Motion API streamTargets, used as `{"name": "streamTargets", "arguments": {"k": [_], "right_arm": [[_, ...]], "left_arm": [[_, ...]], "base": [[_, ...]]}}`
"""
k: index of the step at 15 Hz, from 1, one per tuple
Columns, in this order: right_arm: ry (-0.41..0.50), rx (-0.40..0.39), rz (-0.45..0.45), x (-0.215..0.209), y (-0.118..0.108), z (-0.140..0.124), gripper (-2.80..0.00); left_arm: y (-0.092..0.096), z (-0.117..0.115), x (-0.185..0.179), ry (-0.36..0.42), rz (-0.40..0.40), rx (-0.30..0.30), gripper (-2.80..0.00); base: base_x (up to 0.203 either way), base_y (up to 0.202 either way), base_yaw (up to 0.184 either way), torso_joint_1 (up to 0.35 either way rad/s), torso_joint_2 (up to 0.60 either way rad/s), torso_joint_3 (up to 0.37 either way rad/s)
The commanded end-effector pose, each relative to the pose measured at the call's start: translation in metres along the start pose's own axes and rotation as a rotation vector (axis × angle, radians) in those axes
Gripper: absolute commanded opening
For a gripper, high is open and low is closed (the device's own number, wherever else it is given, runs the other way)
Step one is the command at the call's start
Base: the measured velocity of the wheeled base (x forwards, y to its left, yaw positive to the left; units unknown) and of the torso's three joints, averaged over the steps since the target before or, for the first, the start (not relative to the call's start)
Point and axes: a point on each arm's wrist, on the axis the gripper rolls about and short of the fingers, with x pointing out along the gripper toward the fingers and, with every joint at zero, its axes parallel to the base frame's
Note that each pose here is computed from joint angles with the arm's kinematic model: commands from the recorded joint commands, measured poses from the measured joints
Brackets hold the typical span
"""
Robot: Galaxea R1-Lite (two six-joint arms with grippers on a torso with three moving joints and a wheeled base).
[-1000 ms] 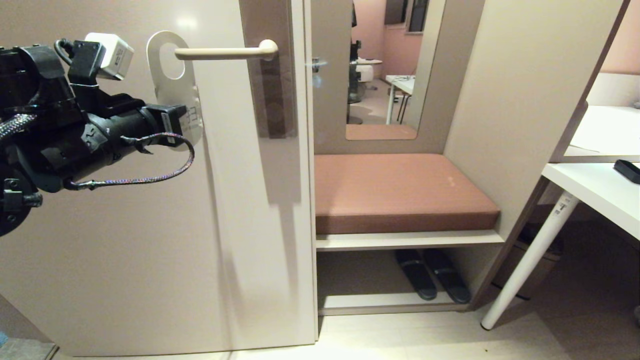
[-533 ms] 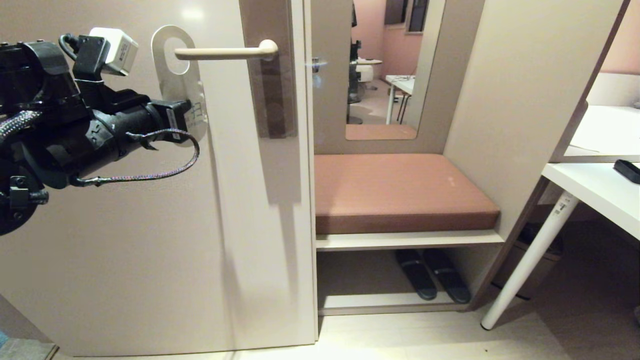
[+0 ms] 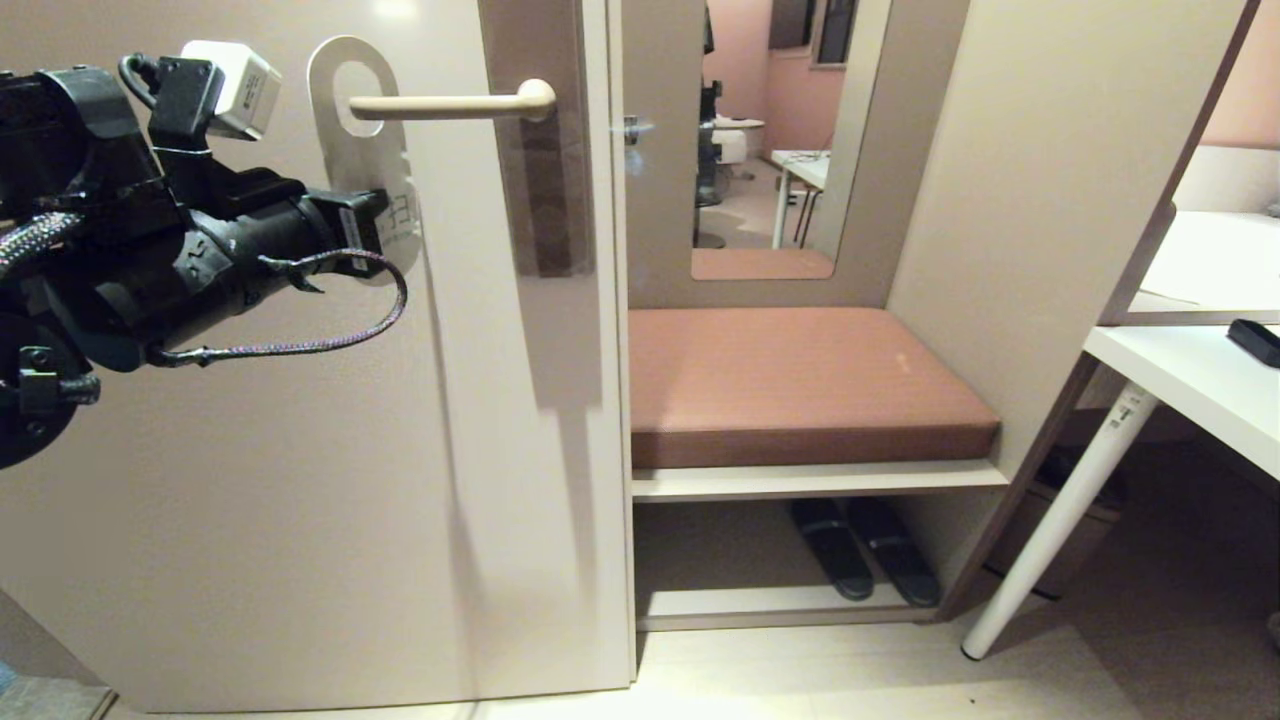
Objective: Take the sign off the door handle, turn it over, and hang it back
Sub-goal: Hang the sign back with the other side facing out
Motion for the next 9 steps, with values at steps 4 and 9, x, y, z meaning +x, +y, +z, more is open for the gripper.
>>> {"name": "streamTargets", "arguments": {"k": [4,9], "right_arm": [[0.000,-0.001,0.001,0.000,0.000,0.000,-2.80],[0.000,-0.001,0.002,0.000,0.000,0.000,-2.80]], "left_arm": [[-0.014,0.003,-0.002,-0.009,-0.013,-0.003,-2.80],[-0.025,0.007,-0.004,-0.016,-0.028,-0.005,-2.80]], "base": [[0.000,0.000,0.000,0.000,0.00,0.000],[0.000,0.000,0.000,0.000,0.00,0.000]]}}
